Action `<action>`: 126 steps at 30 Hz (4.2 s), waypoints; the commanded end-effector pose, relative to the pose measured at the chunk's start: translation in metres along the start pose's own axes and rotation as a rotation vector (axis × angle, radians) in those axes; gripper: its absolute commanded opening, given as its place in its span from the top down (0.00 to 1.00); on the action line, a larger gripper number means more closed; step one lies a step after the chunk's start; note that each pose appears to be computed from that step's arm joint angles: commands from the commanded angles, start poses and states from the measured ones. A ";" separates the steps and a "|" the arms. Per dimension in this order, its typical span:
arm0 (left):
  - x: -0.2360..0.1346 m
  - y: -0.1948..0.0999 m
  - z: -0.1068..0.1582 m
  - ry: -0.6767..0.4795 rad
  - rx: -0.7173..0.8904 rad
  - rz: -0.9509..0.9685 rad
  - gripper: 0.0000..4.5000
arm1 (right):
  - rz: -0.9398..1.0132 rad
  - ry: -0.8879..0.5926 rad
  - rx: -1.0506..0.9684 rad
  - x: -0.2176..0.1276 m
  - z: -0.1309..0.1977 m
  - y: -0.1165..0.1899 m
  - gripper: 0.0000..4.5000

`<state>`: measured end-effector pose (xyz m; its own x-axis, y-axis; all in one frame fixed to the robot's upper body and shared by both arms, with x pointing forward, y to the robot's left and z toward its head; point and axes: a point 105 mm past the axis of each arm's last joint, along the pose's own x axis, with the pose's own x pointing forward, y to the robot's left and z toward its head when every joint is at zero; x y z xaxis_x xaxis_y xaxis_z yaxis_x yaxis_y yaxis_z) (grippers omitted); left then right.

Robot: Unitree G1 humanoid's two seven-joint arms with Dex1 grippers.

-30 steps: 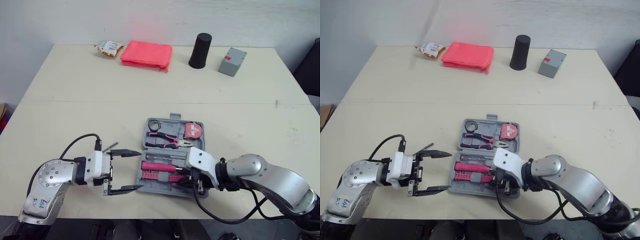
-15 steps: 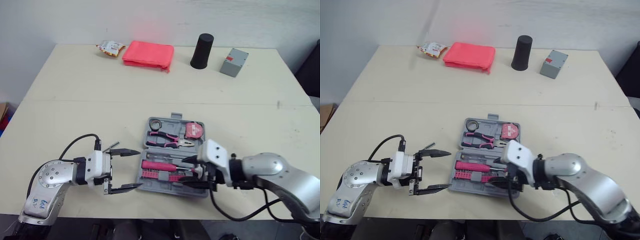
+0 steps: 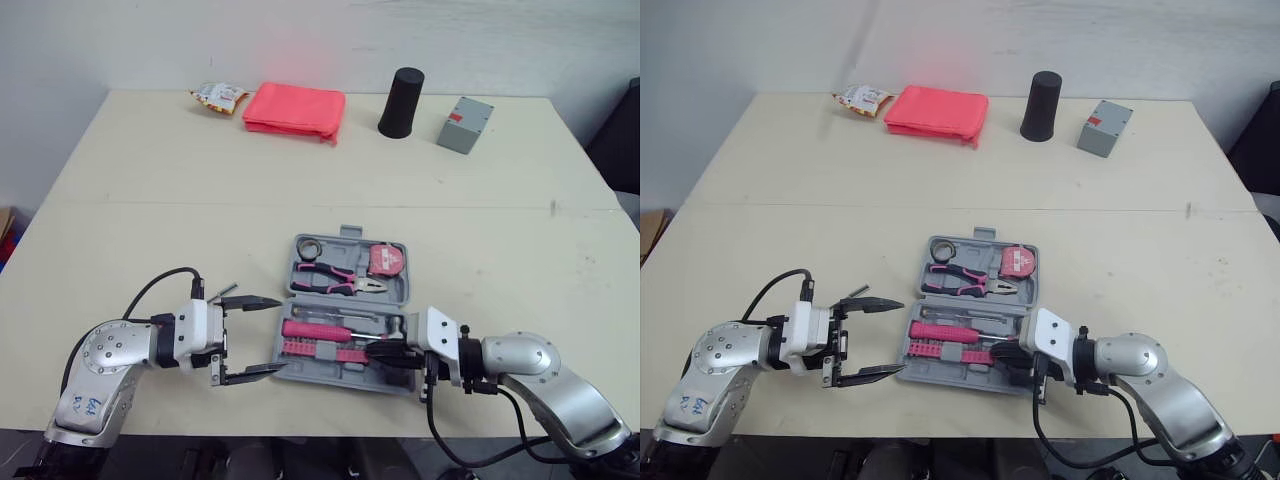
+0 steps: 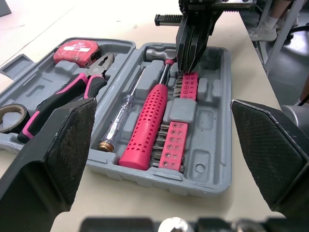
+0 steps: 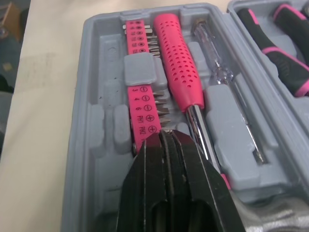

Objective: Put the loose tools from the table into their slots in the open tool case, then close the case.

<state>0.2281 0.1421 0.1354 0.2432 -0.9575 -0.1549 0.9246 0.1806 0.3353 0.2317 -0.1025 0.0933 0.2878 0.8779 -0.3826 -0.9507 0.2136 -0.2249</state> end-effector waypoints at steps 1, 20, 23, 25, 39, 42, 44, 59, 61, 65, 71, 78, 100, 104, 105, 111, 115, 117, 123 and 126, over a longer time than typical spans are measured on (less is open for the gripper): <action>-0.007 0.003 0.001 0.024 0.037 0.026 0.00 | 0.039 0.066 -0.011 0.005 -0.020 0.012 0.98; -0.053 0.031 -0.006 0.084 -0.014 0.239 0.00 | -0.042 -0.247 -0.107 -0.034 0.027 -0.008 0.98; -0.106 0.044 -0.009 0.156 -0.039 0.448 0.00 | -0.204 -0.209 0.040 -0.091 0.022 -0.025 0.92; -0.143 0.042 -0.018 0.216 -0.069 0.565 0.00 | -0.336 -0.111 -0.013 -0.133 0.011 -0.037 0.78; -0.290 0.014 -0.062 0.576 -0.094 0.995 0.00 | -0.755 0.319 -0.077 -0.311 -0.070 -0.050 0.02; -0.277 0.021 -0.056 0.519 -0.072 0.951 0.00 | -0.733 0.255 -0.100 -0.296 -0.064 -0.060 0.02; -0.264 0.025 -0.054 0.473 -0.066 0.912 0.00 | -0.688 0.206 -0.121 -0.278 -0.060 -0.064 0.02; -0.132 0.038 -0.055 0.421 -0.225 0.534 0.00 | -0.269 -0.536 -0.322 -0.119 0.077 -0.038 0.02; -0.126 0.040 -0.058 0.433 -0.240 0.546 0.00 | -0.197 -0.558 -0.319 -0.106 0.085 -0.027 0.02; -0.123 0.037 -0.074 0.514 -0.278 0.532 0.00 | -0.130 -0.543 -0.318 -0.095 0.085 -0.018 0.02; -0.121 0.030 -0.088 0.604 -0.302 0.463 0.51 | -0.138 -0.489 -0.310 -0.095 0.073 -0.019 0.00; -0.126 0.026 -0.093 0.634 -0.262 0.462 0.89 | -0.184 -0.452 -0.295 -0.104 0.068 -0.021 0.00; 0.095 -0.010 0.009 0.257 -0.003 -0.281 0.89 | -0.237 -0.254 -0.113 -0.131 0.030 0.017 0.00; 0.102 -0.016 0.013 0.314 -0.025 -0.349 0.89 | -0.263 -0.233 -0.076 -0.137 0.023 0.030 0.00; 0.103 -0.018 0.014 0.325 -0.034 -0.357 0.89 | -0.272 -0.231 -0.068 -0.138 0.022 0.032 0.00; 0.100 -0.021 0.016 0.397 -0.039 -0.362 0.89 | -0.301 -0.216 -0.038 -0.144 0.011 0.044 0.00; 0.097 -0.023 0.012 0.434 -0.057 -0.364 0.89 | -0.309 -0.218 -0.034 -0.144 0.009 0.046 0.00; 0.096 -0.022 0.007 0.459 -0.046 -0.351 0.89 | -0.310 -0.222 -0.036 -0.143 0.009 0.046 0.00; 0.096 -0.022 0.002 0.478 -0.029 -0.349 0.89 | -0.310 -0.232 -0.045 -0.138 0.012 0.044 0.00; 0.097 -0.020 0.000 0.484 -0.023 -0.328 0.89 | -0.310 -0.236 -0.048 -0.137 0.013 0.042 0.00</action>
<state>0.2341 0.0483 0.1115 0.0349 -0.7501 -0.6604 0.9848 -0.0866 0.1504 0.1512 -0.2127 0.1426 0.5327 0.8418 -0.0876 -0.8150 0.4824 -0.3211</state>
